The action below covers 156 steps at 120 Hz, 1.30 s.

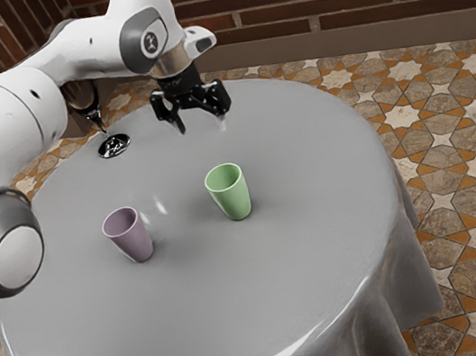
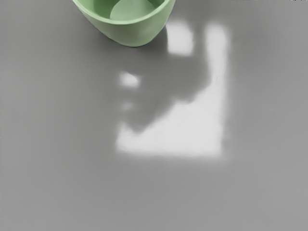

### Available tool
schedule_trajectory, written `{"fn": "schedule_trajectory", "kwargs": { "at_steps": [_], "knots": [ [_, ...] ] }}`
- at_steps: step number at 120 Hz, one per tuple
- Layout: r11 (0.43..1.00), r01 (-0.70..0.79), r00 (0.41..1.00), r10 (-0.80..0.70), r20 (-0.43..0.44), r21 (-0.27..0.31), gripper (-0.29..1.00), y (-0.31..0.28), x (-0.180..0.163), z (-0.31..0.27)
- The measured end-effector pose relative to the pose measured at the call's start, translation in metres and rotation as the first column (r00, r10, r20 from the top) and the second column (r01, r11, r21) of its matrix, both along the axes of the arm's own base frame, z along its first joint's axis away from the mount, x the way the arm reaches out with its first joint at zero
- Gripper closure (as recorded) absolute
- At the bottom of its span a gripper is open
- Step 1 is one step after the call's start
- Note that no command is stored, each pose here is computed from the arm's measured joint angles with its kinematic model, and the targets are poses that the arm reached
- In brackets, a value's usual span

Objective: Place the right cup onto the left cup

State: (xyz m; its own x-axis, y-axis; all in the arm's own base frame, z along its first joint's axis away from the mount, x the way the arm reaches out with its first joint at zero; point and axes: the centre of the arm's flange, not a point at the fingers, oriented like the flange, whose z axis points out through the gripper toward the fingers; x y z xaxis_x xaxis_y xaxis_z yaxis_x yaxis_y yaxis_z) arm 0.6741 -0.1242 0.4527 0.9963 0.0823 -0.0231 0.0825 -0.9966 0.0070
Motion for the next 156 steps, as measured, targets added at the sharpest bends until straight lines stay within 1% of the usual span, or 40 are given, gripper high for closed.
{"fn": "schedule_trajectory", "kwargs": {
  "at_steps": [7,18,26,33,62,93,109,135,156],
  "knots": [
    [0.999,-0.052,0.999,0.052,-0.009,-0.004,0.02,-0.008,-0.005,-0.016],
    [0.99,-0.141,0.99,0.141,-0.032,-0.017,0.02,-0.008,-0.024,-0.033],
    [0.981,-0.191,0.981,0.19,-0.041,-0.026,0.02,-0.012,-0.041,-0.036],
    [0.974,-0.225,0.974,0.223,-0.041,-0.03,0.02,-0.018,-0.047,-0.037],
    [0.934,-0.356,0.934,0.355,-0.045,-0.02,0.02,-0.028,-0.048,-0.055],
    [0.901,-0.433,0.901,0.433,-0.026,-0.01,0.05,-0.037,-0.036,-0.063],
    [0.886,-0.464,0.886,0.464,-0.019,0.002,0.11,-0.036,-0.032,-0.068],
    [0.868,-0.497,0.867,0.497,-0.026,0.026,0.27,-0.041,-0.03,-0.084],
    [0.851,-0.524,0.851,0.525,-0.033,0.04,0.33,-0.039,-0.029,-0.096]
  ]
}}
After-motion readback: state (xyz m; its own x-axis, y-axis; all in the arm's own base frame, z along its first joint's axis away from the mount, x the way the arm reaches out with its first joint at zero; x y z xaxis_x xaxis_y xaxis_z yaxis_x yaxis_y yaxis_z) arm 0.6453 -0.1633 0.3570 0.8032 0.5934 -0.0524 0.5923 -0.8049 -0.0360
